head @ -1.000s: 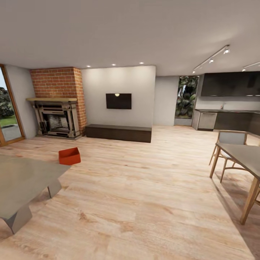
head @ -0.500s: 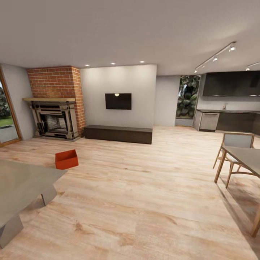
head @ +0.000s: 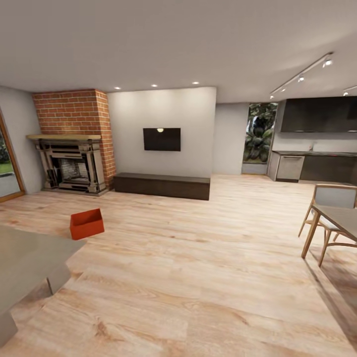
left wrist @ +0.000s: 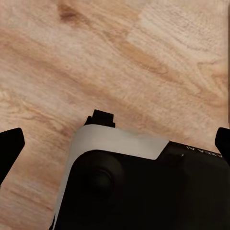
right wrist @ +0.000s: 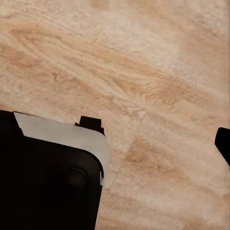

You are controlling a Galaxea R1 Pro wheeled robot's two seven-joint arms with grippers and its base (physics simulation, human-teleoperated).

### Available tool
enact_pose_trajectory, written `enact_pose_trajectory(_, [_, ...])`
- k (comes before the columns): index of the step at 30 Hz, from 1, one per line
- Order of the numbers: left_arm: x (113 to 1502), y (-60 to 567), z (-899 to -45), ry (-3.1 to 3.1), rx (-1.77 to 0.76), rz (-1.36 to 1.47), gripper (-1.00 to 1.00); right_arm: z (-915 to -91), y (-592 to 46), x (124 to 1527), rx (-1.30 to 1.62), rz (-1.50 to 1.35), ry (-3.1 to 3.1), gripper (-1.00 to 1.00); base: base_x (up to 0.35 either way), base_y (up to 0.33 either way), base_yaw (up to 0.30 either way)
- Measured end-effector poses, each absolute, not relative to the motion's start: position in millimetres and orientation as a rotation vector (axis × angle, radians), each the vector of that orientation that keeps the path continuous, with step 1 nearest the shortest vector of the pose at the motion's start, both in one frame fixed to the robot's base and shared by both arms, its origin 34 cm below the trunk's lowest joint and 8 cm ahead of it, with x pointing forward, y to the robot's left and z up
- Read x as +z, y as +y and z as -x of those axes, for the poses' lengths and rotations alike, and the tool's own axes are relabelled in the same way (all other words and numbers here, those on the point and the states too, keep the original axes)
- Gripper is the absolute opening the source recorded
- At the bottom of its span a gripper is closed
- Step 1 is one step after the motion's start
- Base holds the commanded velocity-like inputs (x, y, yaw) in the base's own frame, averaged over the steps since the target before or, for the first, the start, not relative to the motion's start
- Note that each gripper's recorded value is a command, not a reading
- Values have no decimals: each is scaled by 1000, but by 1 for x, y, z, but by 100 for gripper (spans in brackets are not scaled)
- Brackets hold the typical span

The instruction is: Move the two storage containers from the living room to the garage. In the garage, place one container on the floor and stack the other container on top of it (either order is fine).

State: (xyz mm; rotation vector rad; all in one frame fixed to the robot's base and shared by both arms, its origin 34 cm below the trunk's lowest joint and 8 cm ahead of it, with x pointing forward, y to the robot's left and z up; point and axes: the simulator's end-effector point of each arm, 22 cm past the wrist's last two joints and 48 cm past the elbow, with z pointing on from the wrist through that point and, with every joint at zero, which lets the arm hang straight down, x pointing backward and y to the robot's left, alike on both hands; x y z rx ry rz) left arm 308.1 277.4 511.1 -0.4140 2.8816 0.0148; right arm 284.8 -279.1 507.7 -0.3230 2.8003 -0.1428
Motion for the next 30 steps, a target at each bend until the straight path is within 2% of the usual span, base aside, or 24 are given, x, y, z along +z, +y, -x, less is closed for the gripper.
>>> enact_pose_trajectory(30, [511,278,-308,2880,16,415,100,-282,-275,507,-130,315,2807,100,327,0,0])
